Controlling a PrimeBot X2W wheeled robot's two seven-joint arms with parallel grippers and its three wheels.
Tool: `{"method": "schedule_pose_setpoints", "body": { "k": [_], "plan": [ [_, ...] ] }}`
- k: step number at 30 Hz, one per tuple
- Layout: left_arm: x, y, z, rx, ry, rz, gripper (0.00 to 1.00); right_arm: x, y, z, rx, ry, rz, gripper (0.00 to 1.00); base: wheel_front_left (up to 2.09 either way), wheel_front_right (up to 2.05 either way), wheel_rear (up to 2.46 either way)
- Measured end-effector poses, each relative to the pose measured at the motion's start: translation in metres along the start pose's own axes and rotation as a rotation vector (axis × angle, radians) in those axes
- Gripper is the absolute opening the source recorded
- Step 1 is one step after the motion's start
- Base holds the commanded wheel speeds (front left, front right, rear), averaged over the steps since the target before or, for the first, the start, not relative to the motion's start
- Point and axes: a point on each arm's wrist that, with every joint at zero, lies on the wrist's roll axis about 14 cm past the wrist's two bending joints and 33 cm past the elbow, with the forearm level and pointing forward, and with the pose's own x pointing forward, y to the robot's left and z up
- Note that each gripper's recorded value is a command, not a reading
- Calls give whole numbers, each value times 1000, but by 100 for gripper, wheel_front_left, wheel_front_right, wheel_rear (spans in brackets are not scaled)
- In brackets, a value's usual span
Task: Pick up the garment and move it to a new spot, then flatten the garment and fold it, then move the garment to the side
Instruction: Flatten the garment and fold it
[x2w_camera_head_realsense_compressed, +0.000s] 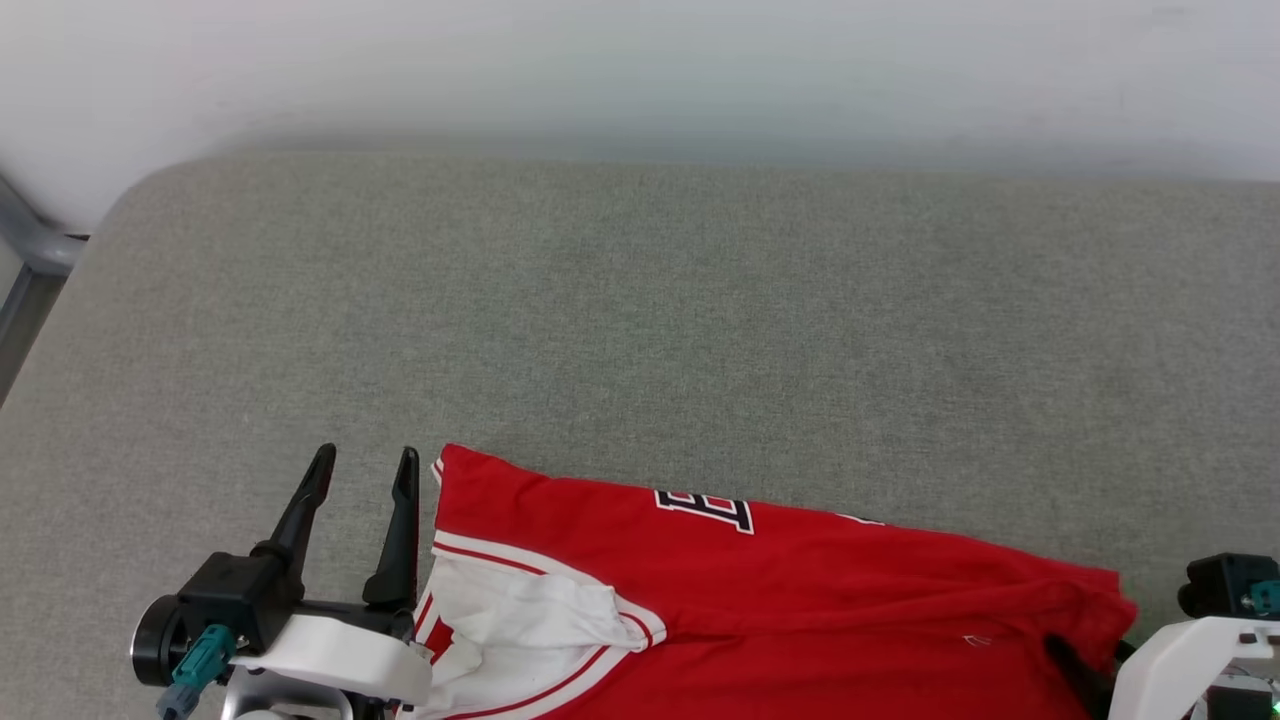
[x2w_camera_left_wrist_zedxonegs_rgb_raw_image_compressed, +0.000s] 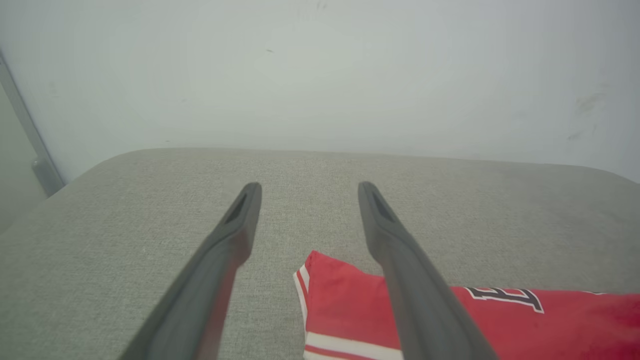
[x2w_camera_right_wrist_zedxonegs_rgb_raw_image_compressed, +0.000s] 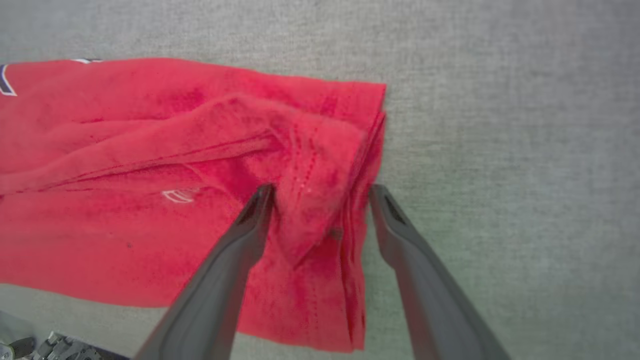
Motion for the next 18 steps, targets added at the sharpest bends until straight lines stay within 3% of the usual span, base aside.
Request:
{"method": "schedule_pose_setpoints", "body": {
  "k": [9, 12, 18],
  "plan": [
    [8, -3, -8, -6, 10, -12, 100, 28, 1, -30, 0, 159, 9, 100, 0, 0, 0],
    [7, -5, -10, -11, 14, -14, 100, 32, 6, -36, -6, 205, 27, 0, 0, 0, 0],
    [6, -6, -9, -11, 6, -17, 100, 30, 15, -32, -18, 193, 59, 0, 0, 0, 0]
  ]
}}
